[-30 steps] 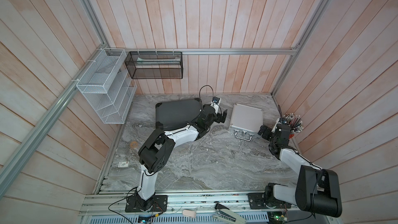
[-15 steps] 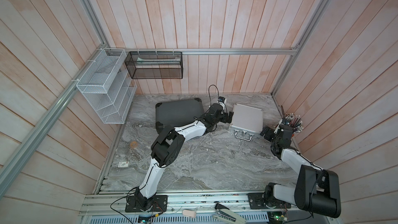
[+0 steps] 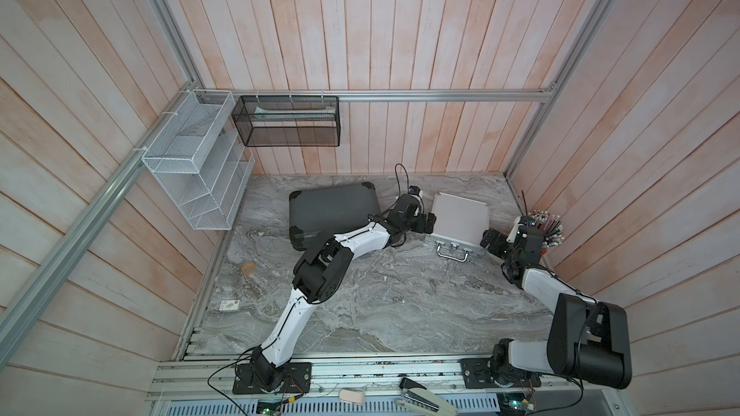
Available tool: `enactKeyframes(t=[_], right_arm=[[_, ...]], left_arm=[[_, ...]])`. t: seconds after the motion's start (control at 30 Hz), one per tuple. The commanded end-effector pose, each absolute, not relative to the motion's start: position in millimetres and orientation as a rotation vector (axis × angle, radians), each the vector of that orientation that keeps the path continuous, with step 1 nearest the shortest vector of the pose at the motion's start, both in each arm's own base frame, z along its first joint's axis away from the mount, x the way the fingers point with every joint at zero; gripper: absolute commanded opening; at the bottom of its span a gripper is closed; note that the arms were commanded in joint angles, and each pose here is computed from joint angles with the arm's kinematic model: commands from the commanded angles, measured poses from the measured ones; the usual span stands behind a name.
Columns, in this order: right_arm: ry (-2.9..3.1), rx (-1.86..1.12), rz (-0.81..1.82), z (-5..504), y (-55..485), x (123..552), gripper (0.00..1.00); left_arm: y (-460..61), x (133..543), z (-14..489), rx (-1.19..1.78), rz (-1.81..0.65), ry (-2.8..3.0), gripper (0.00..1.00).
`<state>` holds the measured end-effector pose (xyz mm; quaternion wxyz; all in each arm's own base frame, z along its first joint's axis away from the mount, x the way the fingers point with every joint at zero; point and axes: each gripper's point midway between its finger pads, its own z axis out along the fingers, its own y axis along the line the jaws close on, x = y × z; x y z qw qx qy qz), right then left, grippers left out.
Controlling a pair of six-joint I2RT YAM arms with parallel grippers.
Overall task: Open the poker set cases
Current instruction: Move the poker set case to the center of the board.
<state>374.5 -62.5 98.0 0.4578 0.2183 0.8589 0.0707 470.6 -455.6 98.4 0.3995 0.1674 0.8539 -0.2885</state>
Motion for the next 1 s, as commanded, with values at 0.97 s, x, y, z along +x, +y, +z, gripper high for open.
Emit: enactKeyframes(t=[0.97], right_arm=[[2.291, 0.442, 0.365, 67.1, -19.8, 374.5, 0.86]], left_arm=[[-495.6, 462.6, 71.8, 0.493, -1.111, 2.237, 0.81]])
